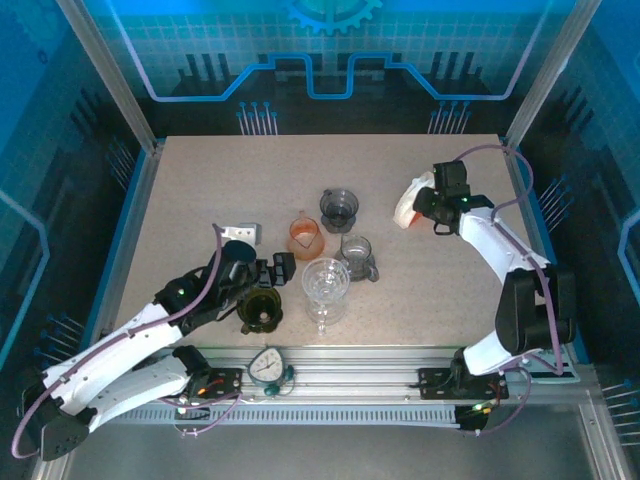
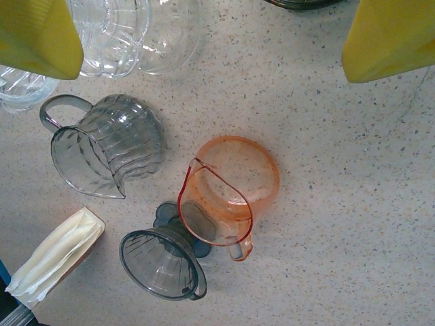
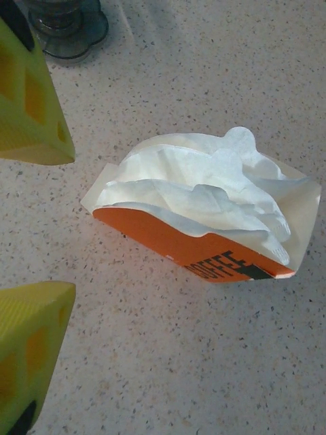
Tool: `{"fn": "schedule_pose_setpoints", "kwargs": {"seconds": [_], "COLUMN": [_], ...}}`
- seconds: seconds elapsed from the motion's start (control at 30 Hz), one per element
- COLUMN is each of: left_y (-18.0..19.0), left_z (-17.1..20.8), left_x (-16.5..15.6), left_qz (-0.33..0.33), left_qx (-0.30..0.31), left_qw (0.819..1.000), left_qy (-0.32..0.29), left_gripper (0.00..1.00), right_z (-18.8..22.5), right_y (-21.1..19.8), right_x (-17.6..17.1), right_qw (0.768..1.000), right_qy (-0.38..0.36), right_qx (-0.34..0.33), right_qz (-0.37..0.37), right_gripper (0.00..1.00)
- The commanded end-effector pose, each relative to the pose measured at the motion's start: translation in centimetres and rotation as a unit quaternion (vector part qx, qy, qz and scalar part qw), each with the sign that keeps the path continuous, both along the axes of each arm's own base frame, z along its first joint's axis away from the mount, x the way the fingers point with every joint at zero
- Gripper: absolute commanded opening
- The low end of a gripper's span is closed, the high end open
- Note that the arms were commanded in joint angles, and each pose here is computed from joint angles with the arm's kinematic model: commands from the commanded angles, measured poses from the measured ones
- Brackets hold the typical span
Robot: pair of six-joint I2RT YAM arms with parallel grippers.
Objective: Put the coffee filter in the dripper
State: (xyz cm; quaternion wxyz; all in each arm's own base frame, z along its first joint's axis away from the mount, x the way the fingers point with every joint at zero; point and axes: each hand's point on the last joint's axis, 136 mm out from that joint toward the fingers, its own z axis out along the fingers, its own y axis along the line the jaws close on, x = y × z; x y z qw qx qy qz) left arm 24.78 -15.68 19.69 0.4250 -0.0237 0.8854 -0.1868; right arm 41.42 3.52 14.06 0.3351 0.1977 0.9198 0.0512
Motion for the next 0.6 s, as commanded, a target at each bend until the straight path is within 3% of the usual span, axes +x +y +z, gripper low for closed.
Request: {"fn": "schedule_pose_setpoints", "kwargs": {"seconds": [0.0,0.13,0.57], "left_y": [-0.1,0.0,0.4], "left_z": [0.4,0.1,-0.3], "left_x": [0.5,0.7,1.2], "left_qz": [0.003,0.006,0.013], "left_qx": [-0.008,-0.007,-0.008], "left_qw": [1.000,1.000,1.000], "left_qy": [-0.007,-0.003,0.003], "left_gripper": [0.99,0.99,0.99], "right_z": [-0.3,-1.6,-3.0], "right_y": [-0.5,-0.8,0.3], "right_x": [1.3,1.7,3.7], "right_qw": [0.999,0.999,1.000], "right_qy": [-0.003,0.006,0.002], "right_qx": [0.010,0.009,0.007], "right_qz": [-0.031,-0.044,-0.004], "right_gripper": [0.46,0.41,0.43]}}
